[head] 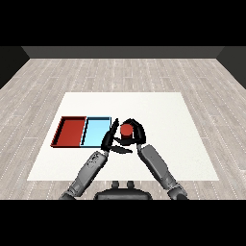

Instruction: Pick the red can and put it in the red box

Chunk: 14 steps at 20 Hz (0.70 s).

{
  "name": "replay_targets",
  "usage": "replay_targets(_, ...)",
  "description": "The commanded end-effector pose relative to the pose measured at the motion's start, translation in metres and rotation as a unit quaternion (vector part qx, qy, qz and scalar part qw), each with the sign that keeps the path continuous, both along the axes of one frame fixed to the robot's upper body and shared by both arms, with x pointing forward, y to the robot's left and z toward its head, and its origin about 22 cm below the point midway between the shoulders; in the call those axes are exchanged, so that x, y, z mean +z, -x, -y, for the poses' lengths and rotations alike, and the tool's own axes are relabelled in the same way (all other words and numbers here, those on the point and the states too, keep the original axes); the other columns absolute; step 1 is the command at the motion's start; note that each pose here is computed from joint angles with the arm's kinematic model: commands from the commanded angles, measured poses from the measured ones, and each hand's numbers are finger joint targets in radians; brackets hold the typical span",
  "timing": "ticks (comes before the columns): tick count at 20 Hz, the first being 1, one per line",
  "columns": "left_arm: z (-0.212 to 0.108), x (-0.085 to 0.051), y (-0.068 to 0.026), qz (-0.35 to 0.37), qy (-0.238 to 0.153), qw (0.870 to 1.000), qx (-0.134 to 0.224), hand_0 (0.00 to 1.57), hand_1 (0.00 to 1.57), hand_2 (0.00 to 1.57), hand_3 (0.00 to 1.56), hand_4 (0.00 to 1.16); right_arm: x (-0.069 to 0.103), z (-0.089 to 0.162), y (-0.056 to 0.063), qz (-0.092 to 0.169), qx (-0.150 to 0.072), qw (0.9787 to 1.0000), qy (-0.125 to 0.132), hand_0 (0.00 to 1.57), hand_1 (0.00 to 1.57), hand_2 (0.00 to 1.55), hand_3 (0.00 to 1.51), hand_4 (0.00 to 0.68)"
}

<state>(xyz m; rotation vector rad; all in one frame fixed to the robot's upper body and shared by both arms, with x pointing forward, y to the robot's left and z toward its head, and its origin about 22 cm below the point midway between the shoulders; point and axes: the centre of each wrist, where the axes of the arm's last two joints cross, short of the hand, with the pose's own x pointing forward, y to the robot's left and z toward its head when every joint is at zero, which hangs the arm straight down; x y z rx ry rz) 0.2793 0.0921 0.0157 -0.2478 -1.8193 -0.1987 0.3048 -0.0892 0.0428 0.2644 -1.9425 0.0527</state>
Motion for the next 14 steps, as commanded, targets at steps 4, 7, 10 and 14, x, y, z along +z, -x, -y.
replay_targets(4,0.000,-0.004,0.0022,-0.007,-0.009,1.000,-0.004,0.00,0.00,0.00,0.00,0.00,0.017,-0.009,0.001,0.007,0.015,0.9999,0.001,1.43,1.43,1.44,1.40,0.601)
replay_targets(7,0.014,0.004,-0.0231,-0.011,-0.009,1.000,-0.007,0.00,0.00,0.00,0.00,0.00,0.006,-0.012,0.006,0.010,0.011,0.9999,0.000,1.45,1.45,1.42,1.38,0.615)
replay_targets(10,0.015,0.008,-0.0047,-0.022,-0.014,1.000,-0.014,0.00,0.00,0.00,0.00,0.00,0.019,-0.028,0.015,0.006,0.023,0.9996,-0.012,1.44,1.44,1.43,1.39,0.600)
replay_targets(14,0.019,0.017,-0.0058,-0.011,-0.025,1.000,-0.015,0.00,0.00,0.00,0.00,0.00,0.000,-0.034,0.025,0.008,0.043,0.9990,-0.015,1.46,1.46,1.44,1.39,0.588)
